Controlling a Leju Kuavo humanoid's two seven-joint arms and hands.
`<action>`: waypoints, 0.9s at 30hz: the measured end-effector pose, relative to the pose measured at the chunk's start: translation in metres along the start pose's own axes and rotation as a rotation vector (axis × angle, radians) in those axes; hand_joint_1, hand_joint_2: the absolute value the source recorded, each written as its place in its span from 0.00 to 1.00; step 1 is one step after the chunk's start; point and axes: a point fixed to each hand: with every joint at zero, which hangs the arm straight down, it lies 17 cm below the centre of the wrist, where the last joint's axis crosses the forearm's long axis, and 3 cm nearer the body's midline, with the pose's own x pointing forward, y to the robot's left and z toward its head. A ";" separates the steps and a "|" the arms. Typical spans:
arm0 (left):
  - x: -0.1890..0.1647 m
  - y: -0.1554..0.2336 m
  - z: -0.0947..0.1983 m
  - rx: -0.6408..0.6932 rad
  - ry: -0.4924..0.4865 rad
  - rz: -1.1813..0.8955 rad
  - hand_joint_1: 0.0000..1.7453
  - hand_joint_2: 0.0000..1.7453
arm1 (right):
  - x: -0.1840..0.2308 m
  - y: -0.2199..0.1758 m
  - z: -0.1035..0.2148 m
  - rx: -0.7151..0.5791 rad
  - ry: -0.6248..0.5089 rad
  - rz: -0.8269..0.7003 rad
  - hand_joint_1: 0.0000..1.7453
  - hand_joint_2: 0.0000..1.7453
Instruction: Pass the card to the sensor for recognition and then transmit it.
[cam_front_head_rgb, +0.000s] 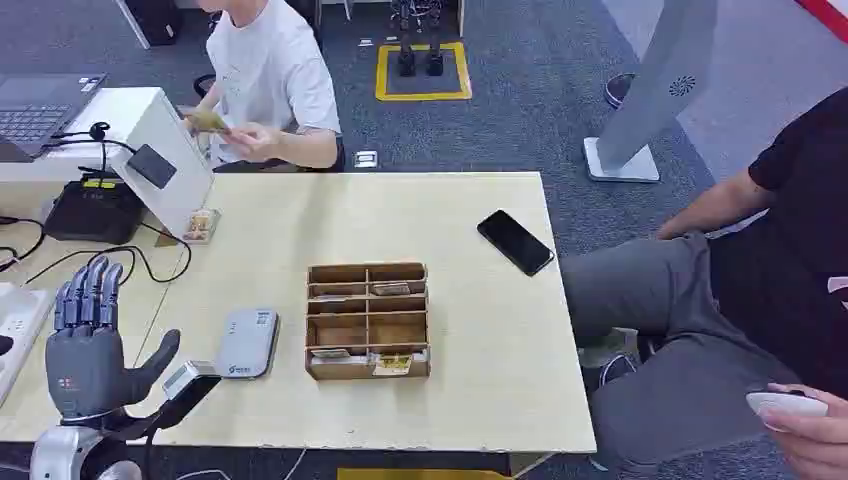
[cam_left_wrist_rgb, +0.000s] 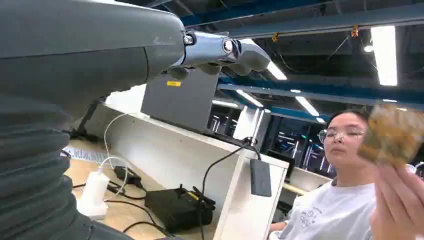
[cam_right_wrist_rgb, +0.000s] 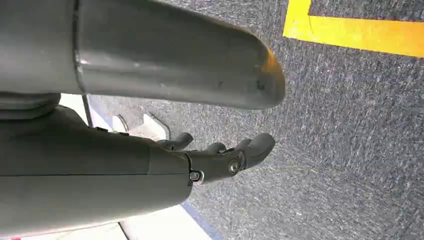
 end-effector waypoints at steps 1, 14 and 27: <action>0.000 0.000 0.000 0.000 0.000 0.000 0.00 1.00 | 0.000 0.000 0.000 0.000 -0.001 0.000 0.00 0.00; 0.000 0.000 -0.001 -0.001 0.000 0.003 0.00 1.00 | 0.001 -0.001 0.000 -0.002 0.000 -0.005 0.00 0.00; -0.001 -0.003 -0.001 -0.017 0.010 0.022 0.87 1.00 | -0.002 0.000 0.000 -0.002 0.005 -0.006 0.00 0.00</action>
